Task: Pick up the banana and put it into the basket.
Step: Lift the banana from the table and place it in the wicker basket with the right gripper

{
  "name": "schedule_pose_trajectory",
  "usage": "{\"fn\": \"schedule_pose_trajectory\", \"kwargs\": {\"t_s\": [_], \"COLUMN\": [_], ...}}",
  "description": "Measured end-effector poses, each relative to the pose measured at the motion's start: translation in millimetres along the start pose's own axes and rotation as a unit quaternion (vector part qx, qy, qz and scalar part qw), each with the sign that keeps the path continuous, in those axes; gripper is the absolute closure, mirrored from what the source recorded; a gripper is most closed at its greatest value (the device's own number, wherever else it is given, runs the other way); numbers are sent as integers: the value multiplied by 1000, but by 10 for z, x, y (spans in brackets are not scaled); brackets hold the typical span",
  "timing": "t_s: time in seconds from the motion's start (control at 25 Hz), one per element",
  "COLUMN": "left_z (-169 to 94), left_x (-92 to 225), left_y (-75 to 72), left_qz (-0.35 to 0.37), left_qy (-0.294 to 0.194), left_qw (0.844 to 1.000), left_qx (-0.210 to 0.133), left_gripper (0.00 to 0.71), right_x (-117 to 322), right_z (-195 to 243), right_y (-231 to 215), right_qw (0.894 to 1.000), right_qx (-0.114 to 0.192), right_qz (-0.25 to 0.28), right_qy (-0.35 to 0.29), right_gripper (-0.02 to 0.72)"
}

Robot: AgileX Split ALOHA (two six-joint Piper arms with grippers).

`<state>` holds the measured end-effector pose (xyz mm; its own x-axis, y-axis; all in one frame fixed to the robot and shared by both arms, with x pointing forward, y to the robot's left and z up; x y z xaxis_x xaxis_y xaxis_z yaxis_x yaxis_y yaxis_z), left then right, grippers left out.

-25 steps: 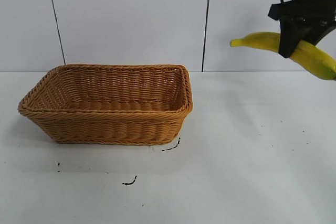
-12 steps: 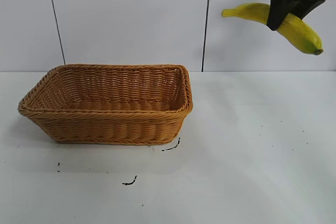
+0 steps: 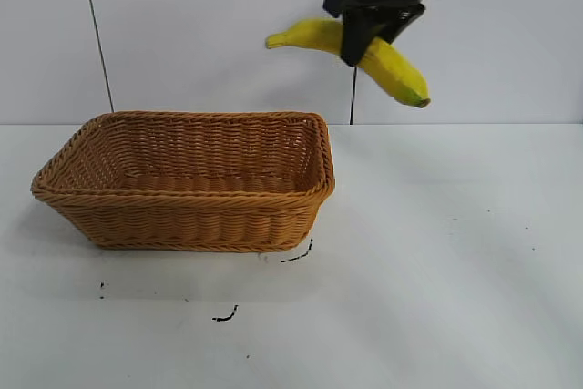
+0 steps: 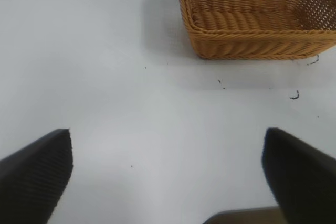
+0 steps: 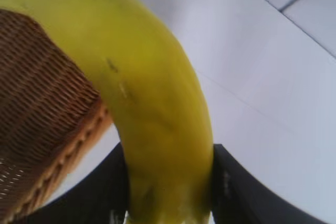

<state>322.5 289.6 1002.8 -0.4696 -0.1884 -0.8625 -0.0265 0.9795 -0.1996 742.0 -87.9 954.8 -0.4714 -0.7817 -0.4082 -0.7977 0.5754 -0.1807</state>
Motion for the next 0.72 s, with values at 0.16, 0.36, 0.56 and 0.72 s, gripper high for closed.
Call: {"fn": "schedule_pose_trajectory", "kwargs": {"t_s": [0.16, 0.36, 0.56, 0.72], "left_z": [0, 0, 0, 0], "left_x": [0, 0, 0, 0], "left_y": [0, 0, 0, 0], "left_qz": [0, 0, 0, 0], "left_qy": [0, 0, 0, 0], "left_qw": [1000, 1000, 1000, 1000], "left_qx": [0, 0, 0, 0], "left_gripper": [15, 15, 15, 15], "right_x": [-416, -855, -1013, -914], "right_z": [61, 161, 373, 702], "right_y": [423, 778, 962, 1047], "right_qw": [995, 971, 958, 959], "right_qx": [10, 52, 52, 31], "right_qz": [-97, -215, -257, -261], "right_qy": [-36, -88, -119, -105], "right_gripper": [384, 384, 384, 384]}}
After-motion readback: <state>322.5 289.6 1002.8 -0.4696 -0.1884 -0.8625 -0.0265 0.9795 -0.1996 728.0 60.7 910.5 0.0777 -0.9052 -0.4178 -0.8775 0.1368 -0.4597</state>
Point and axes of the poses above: a point on each arm's last joint axis where the gripper is mounted, z pointing out along that axis toward the gripper, y along the wrist's bending axis when the last joint is at zero, x = y × z, the point moved 10 cm from there along z, pointing out along that axis toward the gripper, and after that the axes turned 13 degrees about -z, right-handed, at the moved point
